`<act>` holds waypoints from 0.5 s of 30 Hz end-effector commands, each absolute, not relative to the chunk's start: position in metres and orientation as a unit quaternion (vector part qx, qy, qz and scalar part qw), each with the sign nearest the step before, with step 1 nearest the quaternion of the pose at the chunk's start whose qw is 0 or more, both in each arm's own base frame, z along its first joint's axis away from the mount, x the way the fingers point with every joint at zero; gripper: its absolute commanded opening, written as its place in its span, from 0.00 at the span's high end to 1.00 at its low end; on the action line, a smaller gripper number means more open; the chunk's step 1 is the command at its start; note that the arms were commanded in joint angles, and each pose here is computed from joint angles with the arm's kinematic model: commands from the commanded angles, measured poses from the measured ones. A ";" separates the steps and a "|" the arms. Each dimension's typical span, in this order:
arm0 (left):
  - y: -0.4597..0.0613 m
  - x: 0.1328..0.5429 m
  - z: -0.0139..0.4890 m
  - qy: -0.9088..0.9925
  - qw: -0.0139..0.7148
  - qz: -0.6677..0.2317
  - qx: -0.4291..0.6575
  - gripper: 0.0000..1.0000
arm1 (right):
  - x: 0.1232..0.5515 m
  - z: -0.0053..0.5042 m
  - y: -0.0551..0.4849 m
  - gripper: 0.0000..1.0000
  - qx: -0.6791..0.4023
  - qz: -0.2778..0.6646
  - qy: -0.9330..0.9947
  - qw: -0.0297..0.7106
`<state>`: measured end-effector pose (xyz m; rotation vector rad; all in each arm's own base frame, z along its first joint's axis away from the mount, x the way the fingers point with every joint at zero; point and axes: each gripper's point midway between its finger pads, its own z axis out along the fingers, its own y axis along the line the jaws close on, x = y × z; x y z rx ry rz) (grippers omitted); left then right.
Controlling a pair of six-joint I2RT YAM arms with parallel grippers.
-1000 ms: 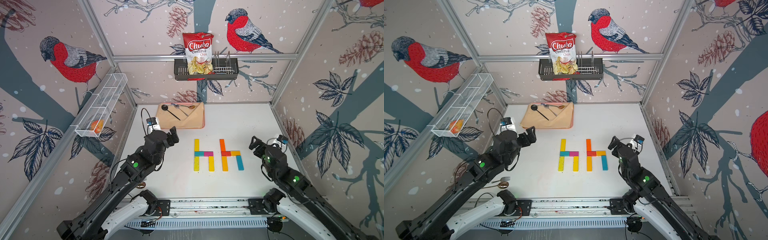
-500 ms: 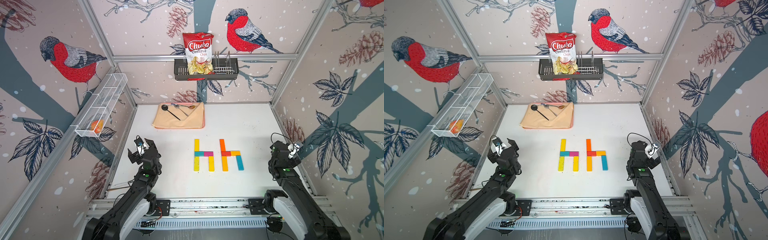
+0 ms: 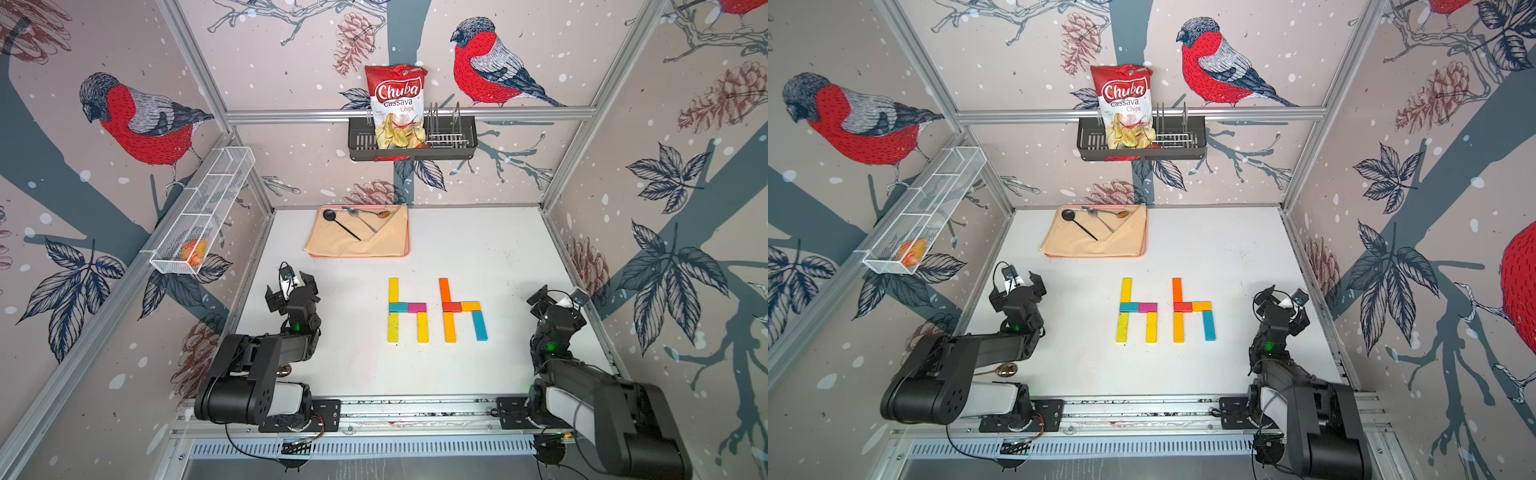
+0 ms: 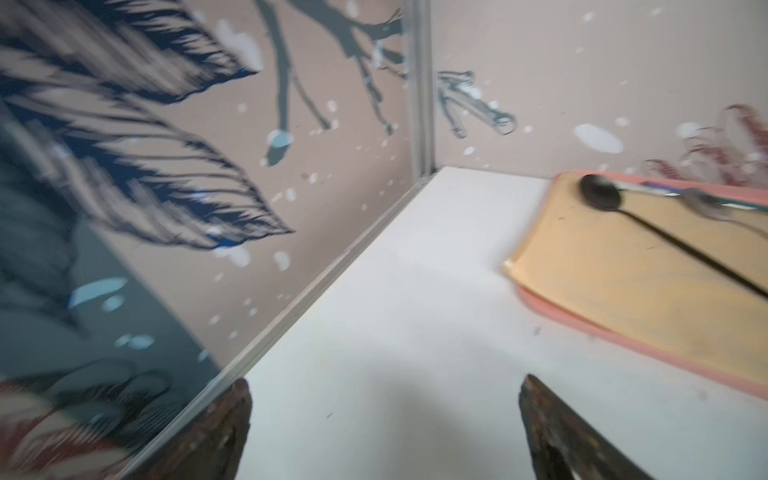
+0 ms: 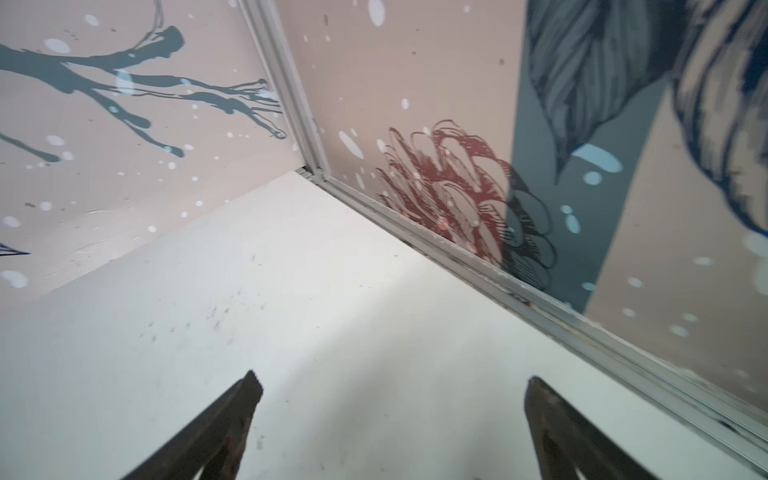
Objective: Assemble the letter h with building blocks
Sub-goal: Reset both arms
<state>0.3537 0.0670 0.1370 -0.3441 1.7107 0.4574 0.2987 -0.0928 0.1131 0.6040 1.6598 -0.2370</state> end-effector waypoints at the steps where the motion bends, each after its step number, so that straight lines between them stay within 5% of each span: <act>1: 0.035 0.378 0.140 0.758 0.634 0.146 -0.041 0.02 | 0.332 0.150 -0.063 0.00 0.182 -0.041 0.687 0.703; 5: 0.047 0.362 0.146 0.744 0.649 0.133 -0.084 0.02 | 0.345 0.142 -0.020 0.00 0.090 -0.076 0.702 0.702; 12: 0.043 0.348 0.146 0.692 0.707 0.079 -0.122 0.00 | 0.357 0.135 -0.041 0.00 0.136 -0.055 0.714 0.685; 15: 0.021 0.368 0.127 0.747 0.660 0.051 -0.060 0.01 | 0.357 0.135 -0.041 0.00 0.136 -0.057 0.713 0.685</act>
